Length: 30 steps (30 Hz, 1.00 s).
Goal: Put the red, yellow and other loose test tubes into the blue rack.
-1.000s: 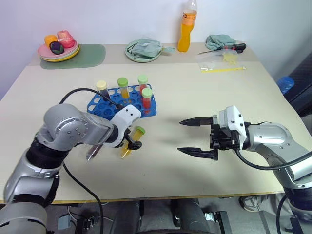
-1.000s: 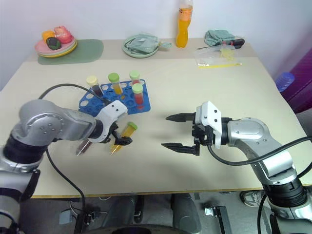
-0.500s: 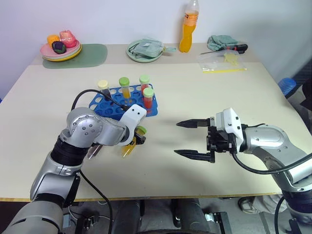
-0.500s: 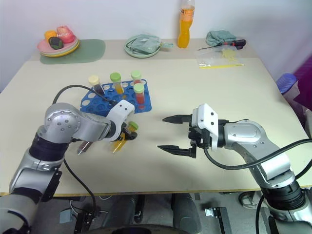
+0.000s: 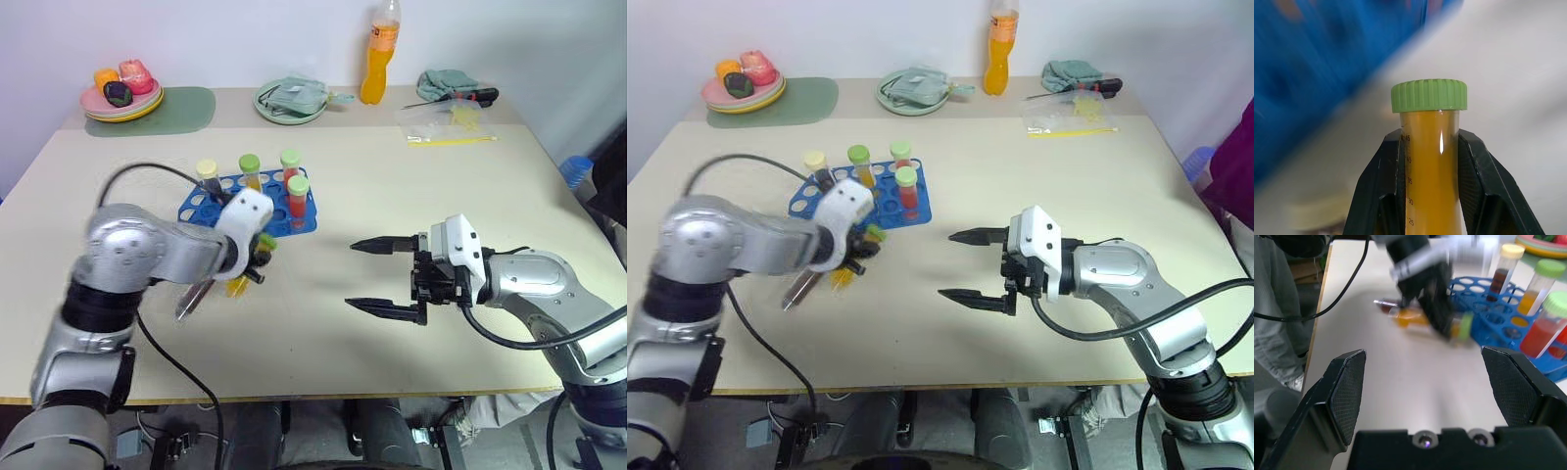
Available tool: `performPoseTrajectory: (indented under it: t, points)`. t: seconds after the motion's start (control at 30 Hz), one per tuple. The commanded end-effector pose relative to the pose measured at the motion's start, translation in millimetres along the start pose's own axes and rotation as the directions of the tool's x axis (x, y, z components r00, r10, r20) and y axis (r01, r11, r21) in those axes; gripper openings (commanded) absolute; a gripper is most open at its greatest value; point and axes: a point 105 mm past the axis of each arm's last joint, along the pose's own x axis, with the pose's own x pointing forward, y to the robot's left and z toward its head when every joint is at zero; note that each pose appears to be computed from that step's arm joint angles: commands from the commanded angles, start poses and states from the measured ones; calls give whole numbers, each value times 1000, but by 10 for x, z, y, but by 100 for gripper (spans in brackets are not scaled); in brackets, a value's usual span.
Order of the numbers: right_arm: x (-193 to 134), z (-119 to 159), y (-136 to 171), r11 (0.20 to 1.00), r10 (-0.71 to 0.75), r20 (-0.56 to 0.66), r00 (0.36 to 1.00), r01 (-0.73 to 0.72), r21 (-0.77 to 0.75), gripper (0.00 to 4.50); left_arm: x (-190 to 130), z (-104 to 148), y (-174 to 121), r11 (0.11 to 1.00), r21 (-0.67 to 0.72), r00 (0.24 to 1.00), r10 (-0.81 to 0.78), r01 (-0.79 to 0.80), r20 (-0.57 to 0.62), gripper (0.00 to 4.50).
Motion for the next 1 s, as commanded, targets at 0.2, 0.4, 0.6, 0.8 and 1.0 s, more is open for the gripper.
performPoseTrajectory:
  t: [0.2, 0.4, 0.6, 0.8, 1.0]
  points:
    - [115, 194, -118, 994, -108, 135, 985, 103, 45, 420, -306, 568, 301, 965, -62, 718, 231, -254, 657, 97]
    - [196, 181, -139, 987, -150, 157, 976, 138, 85, 420, 36, 391, 205, 910, -103, 524, 320, -401, 789, 97]
    - [151, 133, -158, 978, -192, 144, 971, 176, 112, 420, 253, 281, 252, 900, -177, 461, 364, -399, 809, 97]
    - [105, 85, -155, 971, -221, 126, 967, 205, 126, 420, 408, 218, 284, 902, -185, 466, 367, -390, 805, 97]
    - [89, 70, -150, 968, -231, 120, 966, 215, 130, 420, 504, 159, 257, 909, -191, 474, 362, -370, 803, 97]
